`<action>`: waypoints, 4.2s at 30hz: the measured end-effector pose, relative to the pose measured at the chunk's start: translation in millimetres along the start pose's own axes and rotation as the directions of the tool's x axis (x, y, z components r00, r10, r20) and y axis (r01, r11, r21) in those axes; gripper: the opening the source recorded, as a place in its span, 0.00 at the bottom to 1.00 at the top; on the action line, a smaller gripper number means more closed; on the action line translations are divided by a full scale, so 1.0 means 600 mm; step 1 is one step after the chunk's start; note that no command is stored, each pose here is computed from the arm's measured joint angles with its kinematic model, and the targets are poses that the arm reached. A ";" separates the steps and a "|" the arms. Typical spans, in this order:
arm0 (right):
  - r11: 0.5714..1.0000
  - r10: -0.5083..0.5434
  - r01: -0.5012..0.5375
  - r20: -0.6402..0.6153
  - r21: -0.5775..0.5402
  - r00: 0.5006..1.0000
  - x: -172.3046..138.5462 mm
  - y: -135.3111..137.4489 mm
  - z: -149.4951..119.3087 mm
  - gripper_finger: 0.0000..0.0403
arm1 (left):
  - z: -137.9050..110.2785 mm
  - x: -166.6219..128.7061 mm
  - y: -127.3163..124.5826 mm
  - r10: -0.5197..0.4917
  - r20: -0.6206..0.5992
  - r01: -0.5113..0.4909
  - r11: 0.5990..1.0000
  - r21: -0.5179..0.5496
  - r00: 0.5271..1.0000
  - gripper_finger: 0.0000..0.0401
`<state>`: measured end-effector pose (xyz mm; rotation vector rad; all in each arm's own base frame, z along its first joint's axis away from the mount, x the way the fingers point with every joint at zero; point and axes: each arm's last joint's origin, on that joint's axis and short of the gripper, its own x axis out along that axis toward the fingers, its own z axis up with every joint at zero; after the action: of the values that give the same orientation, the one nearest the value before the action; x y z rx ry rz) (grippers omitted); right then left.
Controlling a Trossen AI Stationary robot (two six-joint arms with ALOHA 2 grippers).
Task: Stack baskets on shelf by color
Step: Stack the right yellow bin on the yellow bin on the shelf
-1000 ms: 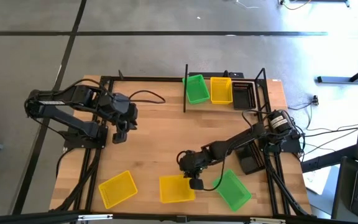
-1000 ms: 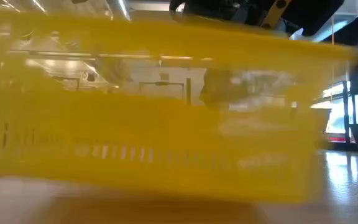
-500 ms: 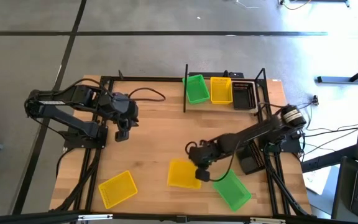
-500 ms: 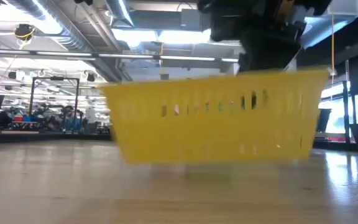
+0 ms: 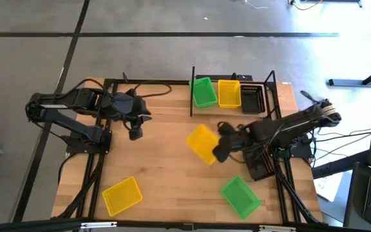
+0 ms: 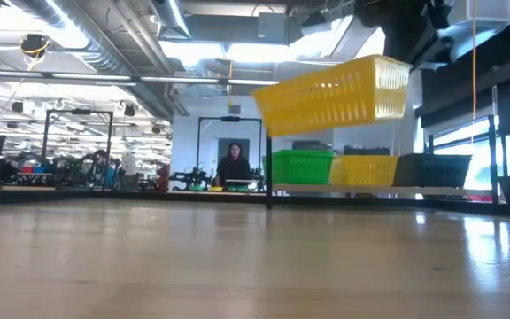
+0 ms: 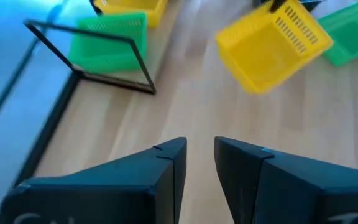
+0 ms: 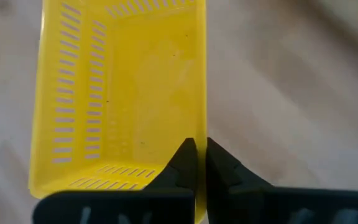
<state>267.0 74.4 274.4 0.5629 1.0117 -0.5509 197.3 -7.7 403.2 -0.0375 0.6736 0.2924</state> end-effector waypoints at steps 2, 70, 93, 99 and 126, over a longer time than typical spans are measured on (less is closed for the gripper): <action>0.996 -0.048 0.044 0.040 0.082 0.998 -0.021 -0.020 0.003 0.00 | 0.004 0.008 -0.002 0.024 0.009 -0.025 0.999 0.041 1.000 0.18; 0.740 -0.399 0.360 -0.061 0.568 0.915 0.023 -0.335 0.203 0.13 | 0.045 0.122 0.016 0.163 0.027 -0.166 0.973 0.160 0.986 0.18; 0.788 -0.383 0.250 0.130 0.563 0.915 -0.023 -0.330 0.209 0.12 | 0.045 0.123 0.024 0.177 0.024 -0.178 0.973 0.148 0.984 0.18; 0.813 -0.399 0.265 0.167 0.518 0.902 -0.018 -0.336 0.220 0.02 | 0.045 0.123 0.024 0.176 0.024 -0.178 0.973 0.148 0.984 0.18; 0.870 -0.359 0.298 0.091 0.393 0.929 -0.003 -0.361 0.232 0.00 | 0.045 0.123 0.024 0.176 0.025 -0.177 0.975 0.134 0.984 0.18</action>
<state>209.8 -175.7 295.0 0.6721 0.8542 -1.0949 264.7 28.4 379.6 0.1554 0.6841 0.4165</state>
